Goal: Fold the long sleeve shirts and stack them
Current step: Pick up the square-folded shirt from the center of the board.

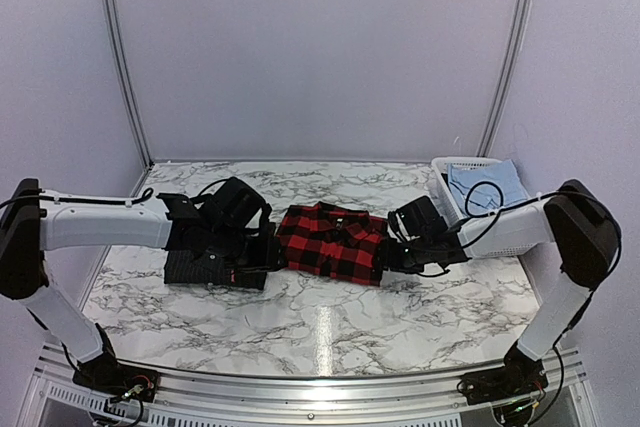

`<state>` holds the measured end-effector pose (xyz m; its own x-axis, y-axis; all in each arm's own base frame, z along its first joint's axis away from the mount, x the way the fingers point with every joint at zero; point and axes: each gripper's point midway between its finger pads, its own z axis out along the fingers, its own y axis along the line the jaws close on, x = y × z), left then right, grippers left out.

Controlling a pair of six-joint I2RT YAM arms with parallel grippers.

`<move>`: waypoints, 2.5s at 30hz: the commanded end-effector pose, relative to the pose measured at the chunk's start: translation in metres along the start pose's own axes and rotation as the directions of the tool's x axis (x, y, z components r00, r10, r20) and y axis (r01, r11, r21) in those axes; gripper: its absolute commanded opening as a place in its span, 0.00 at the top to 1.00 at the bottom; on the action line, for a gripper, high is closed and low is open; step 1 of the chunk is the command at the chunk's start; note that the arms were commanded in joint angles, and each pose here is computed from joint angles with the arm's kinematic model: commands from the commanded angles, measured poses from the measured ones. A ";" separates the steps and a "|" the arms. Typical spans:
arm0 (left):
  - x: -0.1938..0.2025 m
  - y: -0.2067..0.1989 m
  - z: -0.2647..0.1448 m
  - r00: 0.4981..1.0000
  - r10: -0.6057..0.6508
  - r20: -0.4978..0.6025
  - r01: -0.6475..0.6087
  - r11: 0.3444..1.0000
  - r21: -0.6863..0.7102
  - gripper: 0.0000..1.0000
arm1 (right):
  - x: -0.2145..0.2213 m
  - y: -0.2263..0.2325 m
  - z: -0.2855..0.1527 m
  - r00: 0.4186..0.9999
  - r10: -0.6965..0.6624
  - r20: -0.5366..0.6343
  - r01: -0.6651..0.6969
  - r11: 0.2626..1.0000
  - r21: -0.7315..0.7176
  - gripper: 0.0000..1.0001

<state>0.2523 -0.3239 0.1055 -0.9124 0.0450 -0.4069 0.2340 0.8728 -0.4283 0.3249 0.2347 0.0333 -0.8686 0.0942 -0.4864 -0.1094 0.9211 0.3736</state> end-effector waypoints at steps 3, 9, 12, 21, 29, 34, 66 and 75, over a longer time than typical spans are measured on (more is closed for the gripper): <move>-0.027 0.006 -0.005 0.999 0.030 0.025 -0.030 0.999 -0.011 0.43 | -0.010 0.018 0.018 1.000 0.021 -0.002 -0.021 0.998 -0.065 0.72; -0.041 0.010 -0.001 0.999 0.033 0.034 -0.033 0.999 -0.008 0.41 | -0.019 -0.010 0.009 0.999 -0.046 -0.015 0.046 0.999 0.028 0.96; -0.046 0.011 0.007 0.999 0.044 0.027 -0.044 0.999 -0.014 0.41 | -0.026 -0.033 0.000 0.998 -0.065 -0.017 0.066 0.996 0.062 1.00; -0.072 0.008 0.061 1.000 0.025 0.010 -0.026 0.999 0.033 0.40 | -0.025 -0.034 0.007 0.989 -0.122 -0.085 0.125 0.992 0.034 1.00; -0.092 0.023 0.106 1.000 -0.012 0.023 0.013 1.000 -0.028 0.41 | -0.037 -0.034 -0.001 0.993 -0.103 -0.049 0.106 0.993 0.059 1.00; -0.085 0.033 0.125 1.000 -0.023 -0.003 0.022 0.998 -0.057 0.41 | -0.048 -0.037 -0.011 0.996 -0.085 0.004 0.084 0.992 0.095 1.00; -0.133 -0.034 0.026 0.977 -0.020 0.211 -0.006 0.992 0.123 1.00 | -0.085 0.082 -0.060 0.977 -0.148 0.152 0.156 0.987 -0.044 1.00; -0.132 0.000 -0.047 0.955 -0.025 0.295 0.009 0.998 0.054 1.00 | -0.086 0.160 -0.074 0.965 -0.178 0.195 0.205 0.970 -0.130 1.00</move>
<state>0.3660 -0.3407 0.1881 -0.7915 -0.1217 -0.5989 0.2697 0.8098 -0.5211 0.3484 0.3130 0.1626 -0.7557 -0.0325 -0.6541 -0.3183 0.8911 0.3235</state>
